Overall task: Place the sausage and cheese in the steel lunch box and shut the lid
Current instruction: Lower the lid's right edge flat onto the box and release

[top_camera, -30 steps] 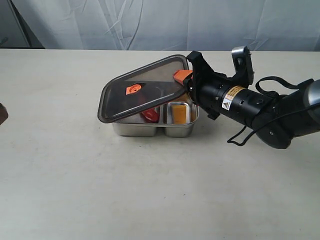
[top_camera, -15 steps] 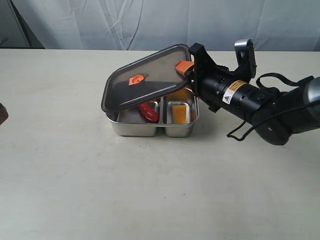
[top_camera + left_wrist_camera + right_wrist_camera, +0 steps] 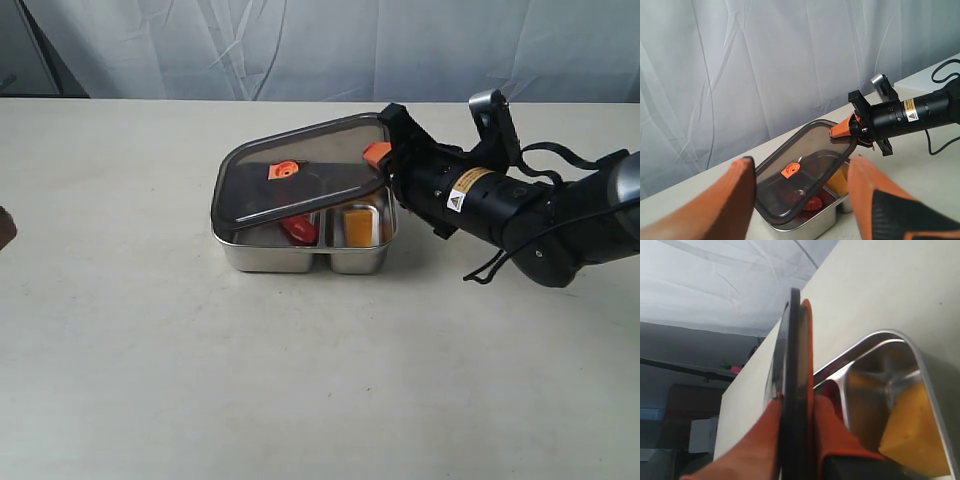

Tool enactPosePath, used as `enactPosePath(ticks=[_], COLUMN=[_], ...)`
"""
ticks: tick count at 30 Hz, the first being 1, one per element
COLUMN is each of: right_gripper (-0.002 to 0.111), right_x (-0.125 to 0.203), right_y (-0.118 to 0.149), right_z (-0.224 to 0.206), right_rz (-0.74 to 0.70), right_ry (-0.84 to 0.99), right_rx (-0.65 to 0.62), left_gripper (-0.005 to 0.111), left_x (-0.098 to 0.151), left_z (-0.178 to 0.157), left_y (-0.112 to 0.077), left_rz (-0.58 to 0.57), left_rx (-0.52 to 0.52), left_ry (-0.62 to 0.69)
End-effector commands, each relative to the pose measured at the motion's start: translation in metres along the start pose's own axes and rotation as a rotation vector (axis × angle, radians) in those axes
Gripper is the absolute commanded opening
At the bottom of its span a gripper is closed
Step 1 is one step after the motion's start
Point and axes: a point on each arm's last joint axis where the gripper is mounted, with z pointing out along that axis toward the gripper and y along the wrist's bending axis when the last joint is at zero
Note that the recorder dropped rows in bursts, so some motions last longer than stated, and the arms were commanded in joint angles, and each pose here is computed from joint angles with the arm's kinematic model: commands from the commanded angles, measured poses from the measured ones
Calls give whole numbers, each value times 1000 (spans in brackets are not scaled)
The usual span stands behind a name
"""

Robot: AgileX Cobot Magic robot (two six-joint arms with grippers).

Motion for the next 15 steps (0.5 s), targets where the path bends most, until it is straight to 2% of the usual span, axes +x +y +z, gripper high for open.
enactPosePath(ticks=[1, 8, 15], right_gripper=[-1, -1, -1], right_x=[6, 8, 10], right_y=[-11, -13, -23], right_z=[-1, -2, -4], right_rz=[-81, -161, -213], right_ry=[80, 111, 144], right_rx=[116, 130, 234], left_gripper=[53, 53, 53], left_x=[1, 1, 1], left_z=[1, 1, 1], left_y=[-1, -1, -1], left_rz=[-24, -24, -24], left_rx=[5, 5, 5], left_ry=[-5, -5, -5])
